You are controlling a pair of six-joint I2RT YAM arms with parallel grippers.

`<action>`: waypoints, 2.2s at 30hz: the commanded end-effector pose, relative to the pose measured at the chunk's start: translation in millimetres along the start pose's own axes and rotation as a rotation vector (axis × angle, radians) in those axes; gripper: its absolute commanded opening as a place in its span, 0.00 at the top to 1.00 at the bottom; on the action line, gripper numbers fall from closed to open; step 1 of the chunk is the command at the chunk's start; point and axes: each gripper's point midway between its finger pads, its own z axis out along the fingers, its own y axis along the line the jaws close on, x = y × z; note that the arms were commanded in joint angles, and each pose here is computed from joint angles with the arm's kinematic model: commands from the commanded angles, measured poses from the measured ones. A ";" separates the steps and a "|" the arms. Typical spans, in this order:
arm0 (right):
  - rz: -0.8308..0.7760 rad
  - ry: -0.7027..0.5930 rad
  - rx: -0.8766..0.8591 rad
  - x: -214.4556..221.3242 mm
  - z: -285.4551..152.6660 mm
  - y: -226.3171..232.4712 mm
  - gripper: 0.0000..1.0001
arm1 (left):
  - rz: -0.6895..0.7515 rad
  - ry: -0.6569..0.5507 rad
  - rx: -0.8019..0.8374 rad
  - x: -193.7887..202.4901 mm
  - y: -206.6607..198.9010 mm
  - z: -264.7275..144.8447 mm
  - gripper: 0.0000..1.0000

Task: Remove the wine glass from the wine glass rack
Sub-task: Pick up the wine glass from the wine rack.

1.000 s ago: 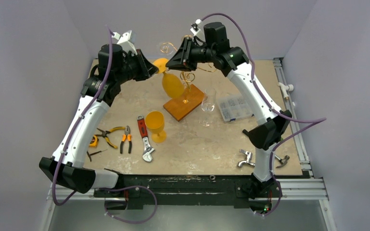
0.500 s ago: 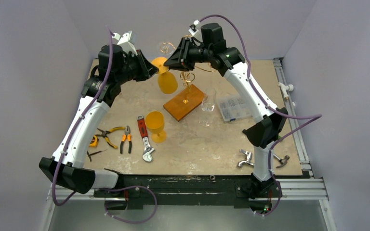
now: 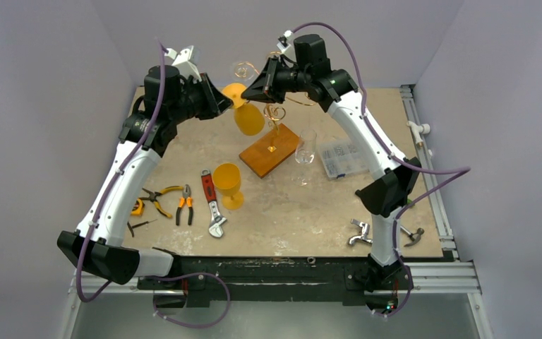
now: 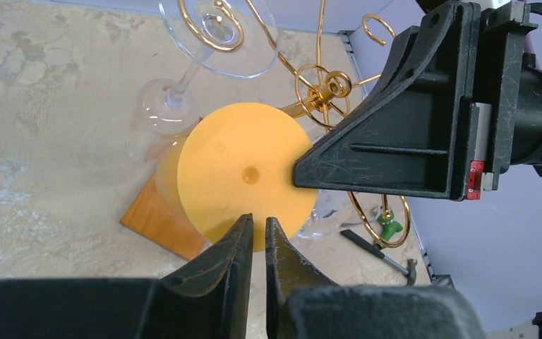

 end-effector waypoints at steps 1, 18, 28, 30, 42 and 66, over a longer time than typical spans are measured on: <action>-0.045 -0.034 -0.055 -5.5 -9.7 23.1 1.00 | 0.021 -0.081 0.047 -27.0 -19.8 -22.5 0.88; -0.043 -0.086 -0.064 -10.5 -26.5 38.5 1.00 | 0.024 -0.148 0.061 -48.2 -40.6 -60.3 0.00; -0.031 -0.140 -0.073 -15.7 -36.5 47.1 1.00 | 0.008 -0.178 0.070 -45.0 -45.8 -83.9 0.00; -0.026 -0.149 -0.082 -17.1 -38.1 50.0 1.00 | 0.006 -0.181 0.065 -43.6 -45.1 -87.9 0.00; -0.001 -0.166 -0.118 -18.6 -41.8 59.5 1.00 | 0.005 -0.194 0.083 -41.6 -51.7 -105.8 0.00; 0.061 -0.091 -0.204 3.6 -51.3 75.6 1.00 | 0.005 -0.203 0.059 -27.2 -45.4 -125.8 0.01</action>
